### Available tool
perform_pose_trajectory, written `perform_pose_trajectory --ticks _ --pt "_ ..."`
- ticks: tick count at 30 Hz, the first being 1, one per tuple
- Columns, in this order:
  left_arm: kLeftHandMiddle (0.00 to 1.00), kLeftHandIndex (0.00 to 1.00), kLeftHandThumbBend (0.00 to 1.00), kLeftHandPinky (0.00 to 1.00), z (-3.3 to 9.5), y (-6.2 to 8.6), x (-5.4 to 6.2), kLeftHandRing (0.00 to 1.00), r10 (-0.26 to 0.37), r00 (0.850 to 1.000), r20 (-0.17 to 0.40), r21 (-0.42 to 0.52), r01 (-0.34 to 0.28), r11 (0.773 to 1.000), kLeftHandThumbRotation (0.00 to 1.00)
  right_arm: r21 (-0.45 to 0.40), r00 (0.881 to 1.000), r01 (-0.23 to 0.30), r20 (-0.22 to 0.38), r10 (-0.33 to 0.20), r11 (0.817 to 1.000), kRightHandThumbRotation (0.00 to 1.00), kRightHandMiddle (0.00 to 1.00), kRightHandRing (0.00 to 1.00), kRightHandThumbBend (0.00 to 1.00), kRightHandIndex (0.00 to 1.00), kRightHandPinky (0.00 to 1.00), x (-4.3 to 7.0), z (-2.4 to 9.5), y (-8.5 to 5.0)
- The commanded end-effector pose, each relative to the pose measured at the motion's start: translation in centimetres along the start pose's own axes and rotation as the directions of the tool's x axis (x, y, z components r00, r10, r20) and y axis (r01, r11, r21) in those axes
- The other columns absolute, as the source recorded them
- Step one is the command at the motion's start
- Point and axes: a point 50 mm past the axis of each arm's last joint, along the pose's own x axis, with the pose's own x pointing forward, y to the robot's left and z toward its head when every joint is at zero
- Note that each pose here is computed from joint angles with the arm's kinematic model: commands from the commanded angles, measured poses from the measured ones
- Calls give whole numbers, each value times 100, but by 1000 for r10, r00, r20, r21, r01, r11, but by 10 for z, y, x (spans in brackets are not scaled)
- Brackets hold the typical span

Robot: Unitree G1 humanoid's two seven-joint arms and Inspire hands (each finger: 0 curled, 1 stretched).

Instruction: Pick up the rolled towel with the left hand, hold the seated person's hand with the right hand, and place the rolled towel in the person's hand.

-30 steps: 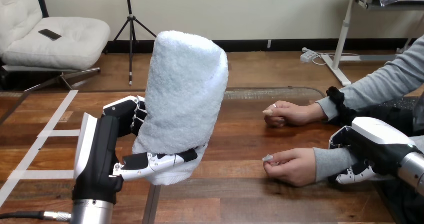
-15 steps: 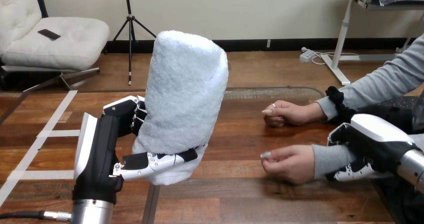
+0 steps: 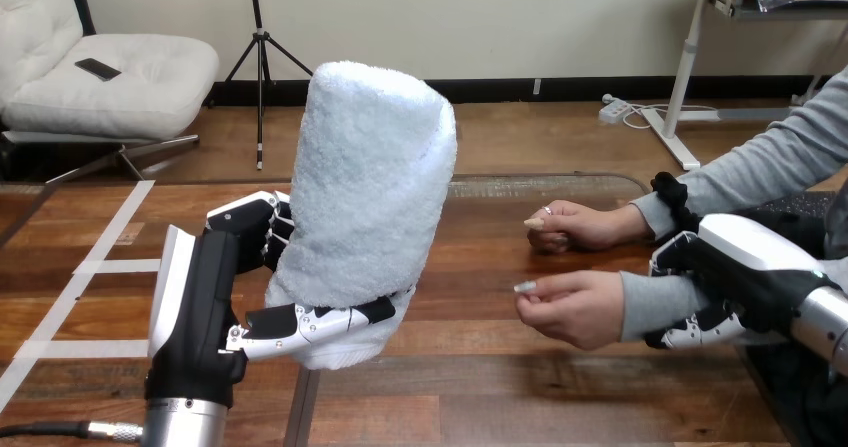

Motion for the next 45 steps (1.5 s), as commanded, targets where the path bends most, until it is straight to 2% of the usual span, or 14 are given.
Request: perform_pose_trajectory --ticks 1,13,38,45 --pt "36 39 66 28 12 1 16 31 36 996 85 -26 -34 999 0 -25 984 141 109 -138 990 12 35 29 42 35 25 10 21 -44" --pt "35 39 65 27 10 1 18 31 33 996 83 -24 -31 999 0 -27 982 145 125 -140 989 14 35 29 42 36 25 10 25 -52" --pt "35 39 65 26 6 0 21 31 29 997 68 -10 -29 1000 0 -12 968 179 179 -174 984 18 33 28 42 34 24 12 35 -62" --pt "35 39 66 26 1 -1 26 30 23 998 58 -8 -22 1000 0 -30 971 170 174 -163 985 18 34 28 42 34 24 12 36 -63"
